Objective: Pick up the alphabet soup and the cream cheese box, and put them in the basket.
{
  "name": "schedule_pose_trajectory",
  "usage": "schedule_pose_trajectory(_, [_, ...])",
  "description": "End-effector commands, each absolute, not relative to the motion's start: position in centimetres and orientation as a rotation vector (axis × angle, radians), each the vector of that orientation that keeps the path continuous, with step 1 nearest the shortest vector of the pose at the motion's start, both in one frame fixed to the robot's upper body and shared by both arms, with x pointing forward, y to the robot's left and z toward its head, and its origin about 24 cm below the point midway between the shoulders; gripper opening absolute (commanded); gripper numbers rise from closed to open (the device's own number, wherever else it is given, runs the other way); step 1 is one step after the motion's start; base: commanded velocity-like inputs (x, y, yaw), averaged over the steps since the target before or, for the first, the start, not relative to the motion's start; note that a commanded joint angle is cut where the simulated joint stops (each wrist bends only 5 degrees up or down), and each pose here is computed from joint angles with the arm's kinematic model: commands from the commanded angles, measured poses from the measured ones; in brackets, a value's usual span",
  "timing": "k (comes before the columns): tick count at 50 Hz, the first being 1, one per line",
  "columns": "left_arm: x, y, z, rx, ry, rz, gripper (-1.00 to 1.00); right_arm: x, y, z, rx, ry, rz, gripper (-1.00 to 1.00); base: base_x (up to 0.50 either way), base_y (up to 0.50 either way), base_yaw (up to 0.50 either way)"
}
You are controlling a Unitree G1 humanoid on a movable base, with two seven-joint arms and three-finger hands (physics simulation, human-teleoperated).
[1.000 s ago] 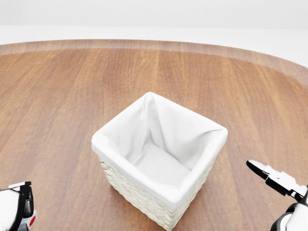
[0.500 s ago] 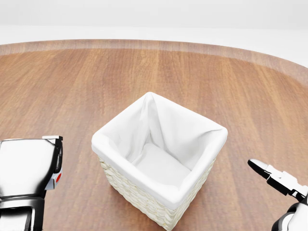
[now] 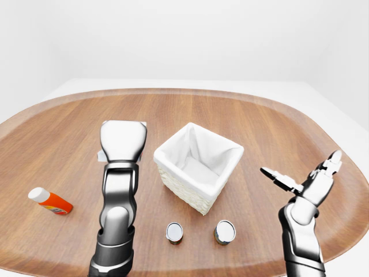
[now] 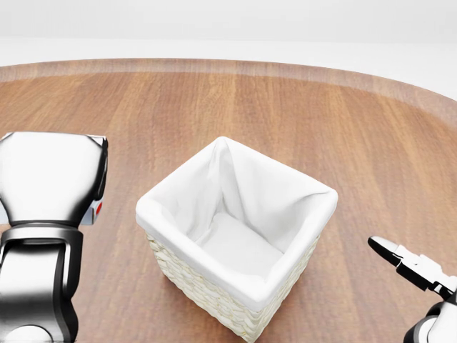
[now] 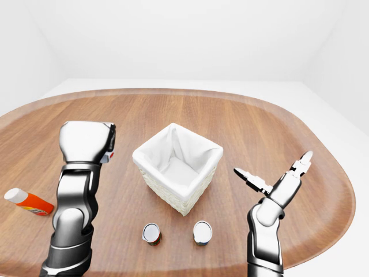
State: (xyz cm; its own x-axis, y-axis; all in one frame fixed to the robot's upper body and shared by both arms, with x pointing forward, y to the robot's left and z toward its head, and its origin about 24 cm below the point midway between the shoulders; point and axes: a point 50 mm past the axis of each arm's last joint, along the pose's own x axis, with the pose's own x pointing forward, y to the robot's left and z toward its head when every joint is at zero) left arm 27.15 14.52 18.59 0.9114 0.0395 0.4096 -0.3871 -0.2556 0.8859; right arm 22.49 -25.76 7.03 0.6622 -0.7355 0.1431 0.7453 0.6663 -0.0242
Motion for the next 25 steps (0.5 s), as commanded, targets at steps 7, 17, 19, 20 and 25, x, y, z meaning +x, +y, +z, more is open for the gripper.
schedule_pose_trajectory(7, [28.8,11.6,22.6,1.801,-0.32,0.416,-1.0,22.5,-25.8,7.0,-0.076,-0.123,-0.84,1.0,0.0,0.0,0.0])
schedule_pose_trajectory(17, [28.9,9.5,24.4,1.789,-0.347,0.4,-1.0,22.6,-25.9,7.0,-0.068,-0.121,-0.841,1.0,0.0,0.0,0.0])
schedule_pose_trajectory(19, [28.9,9.0,24.6,1.789,-0.354,0.393,-1.0,22.6,-25.9,7.0,-0.067,-0.12,-0.842,1.0,0.0,0.0,0.0])
schedule_pose_trajectory(20, [28.9,8.9,24.8,1.788,-0.355,0.392,-1.0,22.6,-25.9,7.0,-0.067,-0.121,-0.841,1.0,0.0,0.0,0.0])
schedule_pose_trajectory(25, [29.2,8.1,24.9,1.786,-0.365,0.371,-1.0,22.5,-25.9,7.1,-0.068,-0.121,-0.842,1.0,0.0,0.0,0.0])
